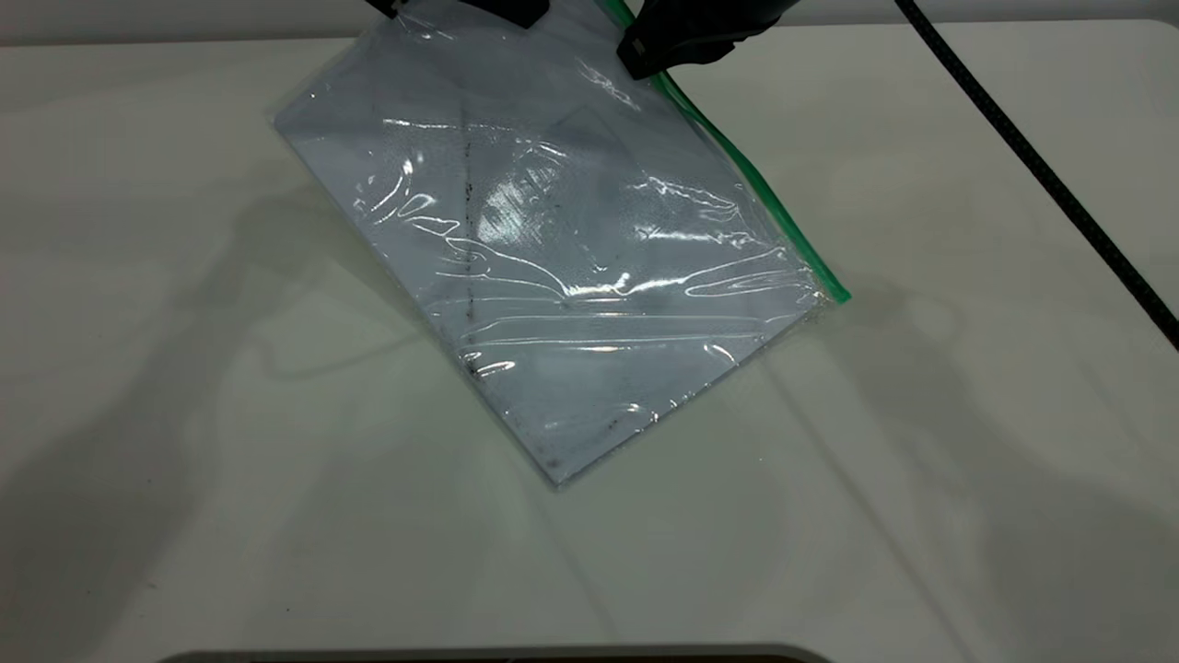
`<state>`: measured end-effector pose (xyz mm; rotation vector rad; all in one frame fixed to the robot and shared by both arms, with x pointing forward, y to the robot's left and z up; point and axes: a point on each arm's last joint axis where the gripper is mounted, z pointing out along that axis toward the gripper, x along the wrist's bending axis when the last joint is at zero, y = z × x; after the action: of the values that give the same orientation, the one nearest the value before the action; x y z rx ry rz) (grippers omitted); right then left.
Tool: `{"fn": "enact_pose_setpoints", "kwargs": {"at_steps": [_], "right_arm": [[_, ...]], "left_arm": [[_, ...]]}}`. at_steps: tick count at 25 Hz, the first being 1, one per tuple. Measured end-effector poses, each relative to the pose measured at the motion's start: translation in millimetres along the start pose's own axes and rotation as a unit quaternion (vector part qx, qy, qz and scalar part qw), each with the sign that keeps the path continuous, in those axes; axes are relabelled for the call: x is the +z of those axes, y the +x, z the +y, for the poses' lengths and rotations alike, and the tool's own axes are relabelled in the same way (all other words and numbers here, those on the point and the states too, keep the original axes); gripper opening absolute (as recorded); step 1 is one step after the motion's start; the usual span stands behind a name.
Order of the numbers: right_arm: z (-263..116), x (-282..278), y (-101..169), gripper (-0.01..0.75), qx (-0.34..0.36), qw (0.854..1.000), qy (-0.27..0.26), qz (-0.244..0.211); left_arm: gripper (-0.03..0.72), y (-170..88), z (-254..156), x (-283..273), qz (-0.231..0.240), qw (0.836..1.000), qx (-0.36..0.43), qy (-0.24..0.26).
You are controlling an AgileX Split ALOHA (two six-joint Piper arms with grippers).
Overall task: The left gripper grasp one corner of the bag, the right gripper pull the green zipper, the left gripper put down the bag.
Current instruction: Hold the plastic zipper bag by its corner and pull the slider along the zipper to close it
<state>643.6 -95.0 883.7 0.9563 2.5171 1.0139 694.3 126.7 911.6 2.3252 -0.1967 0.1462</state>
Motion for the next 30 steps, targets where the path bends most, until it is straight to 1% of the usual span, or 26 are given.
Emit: {"fn": "enact_pose_setpoints", "kwargs": {"at_steps": [7, 15, 24, 30], "right_arm": [[-3, 3, 0, 0.033, 0.001, 1.000, 0.004, 0.000], [-1, 4, 2, 0.036, 0.007, 1.000, 0.001, 0.008], [-2, 5, 3, 0.043, 0.012, 1.000, 0.003, 0.010], [-11, 6, 2, 0.047, 0.023, 1.000, 0.015, 0.011]], "left_arm": [[0.052, 1, -3, 0, 0.005, 1.000, -0.004, 0.006], [0.052, 4, -12, -11, 0.009, 0.999, -0.033, -0.002], [0.052, 4, -15, -14, 0.012, 0.999, -0.039, -0.004], [0.052, 4, -15, -14, 0.012, 0.999, -0.040, -0.004]]}}
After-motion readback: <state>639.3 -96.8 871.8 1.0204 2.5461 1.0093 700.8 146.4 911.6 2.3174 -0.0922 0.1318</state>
